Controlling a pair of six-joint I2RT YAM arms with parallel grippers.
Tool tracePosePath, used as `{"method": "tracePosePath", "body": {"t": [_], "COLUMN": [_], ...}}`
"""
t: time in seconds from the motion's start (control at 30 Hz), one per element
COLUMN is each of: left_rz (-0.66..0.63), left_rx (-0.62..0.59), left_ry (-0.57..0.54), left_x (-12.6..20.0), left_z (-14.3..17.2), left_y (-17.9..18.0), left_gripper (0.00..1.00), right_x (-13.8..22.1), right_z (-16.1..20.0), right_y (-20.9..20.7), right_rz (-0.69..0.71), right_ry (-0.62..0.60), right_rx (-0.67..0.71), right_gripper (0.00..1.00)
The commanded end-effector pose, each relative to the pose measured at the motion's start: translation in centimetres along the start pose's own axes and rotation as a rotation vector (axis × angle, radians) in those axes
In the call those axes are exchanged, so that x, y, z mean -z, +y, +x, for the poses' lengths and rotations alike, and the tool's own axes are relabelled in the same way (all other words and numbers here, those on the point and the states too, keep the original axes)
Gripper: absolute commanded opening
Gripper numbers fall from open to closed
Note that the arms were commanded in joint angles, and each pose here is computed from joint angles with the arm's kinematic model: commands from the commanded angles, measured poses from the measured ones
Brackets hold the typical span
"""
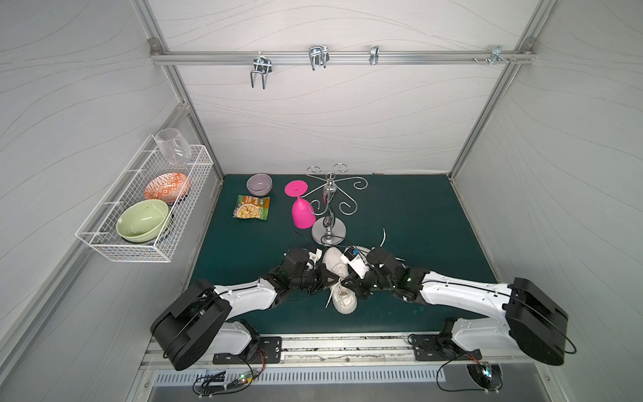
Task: Tie the shoes
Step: Tie the shoelace on the shoe.
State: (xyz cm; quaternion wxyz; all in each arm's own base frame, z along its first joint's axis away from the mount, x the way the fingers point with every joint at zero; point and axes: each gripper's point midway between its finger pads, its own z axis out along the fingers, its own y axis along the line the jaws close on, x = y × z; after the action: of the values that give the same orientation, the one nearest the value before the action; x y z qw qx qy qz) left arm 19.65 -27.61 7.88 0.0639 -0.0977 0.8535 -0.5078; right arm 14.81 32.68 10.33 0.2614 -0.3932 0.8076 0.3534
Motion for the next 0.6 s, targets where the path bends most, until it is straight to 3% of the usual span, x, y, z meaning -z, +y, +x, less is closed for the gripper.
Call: {"method": "tracePosePath", "body": {"t": [0.0, 0.57], "left_rz": [0.027, -0.051], "left_rx": [-0.029, 0.046], "left_ry": [0.004, -0.041], "left_x": [0.1, 1.1], "left_z": [0.1, -0.1], "left_y": [-0.7, 2.0], "left_gripper": [0.0, 0.0], "right_x": [0.3, 1.5], "right_z": [-1.7, 1.6], "right_y": [0.3, -1.4], "right_rz": [0.01, 0.072], "right_ry": [-0.047, 0.017], "right_rx": [0.017, -0.042], "right_gripper": [0.0, 0.0]}}
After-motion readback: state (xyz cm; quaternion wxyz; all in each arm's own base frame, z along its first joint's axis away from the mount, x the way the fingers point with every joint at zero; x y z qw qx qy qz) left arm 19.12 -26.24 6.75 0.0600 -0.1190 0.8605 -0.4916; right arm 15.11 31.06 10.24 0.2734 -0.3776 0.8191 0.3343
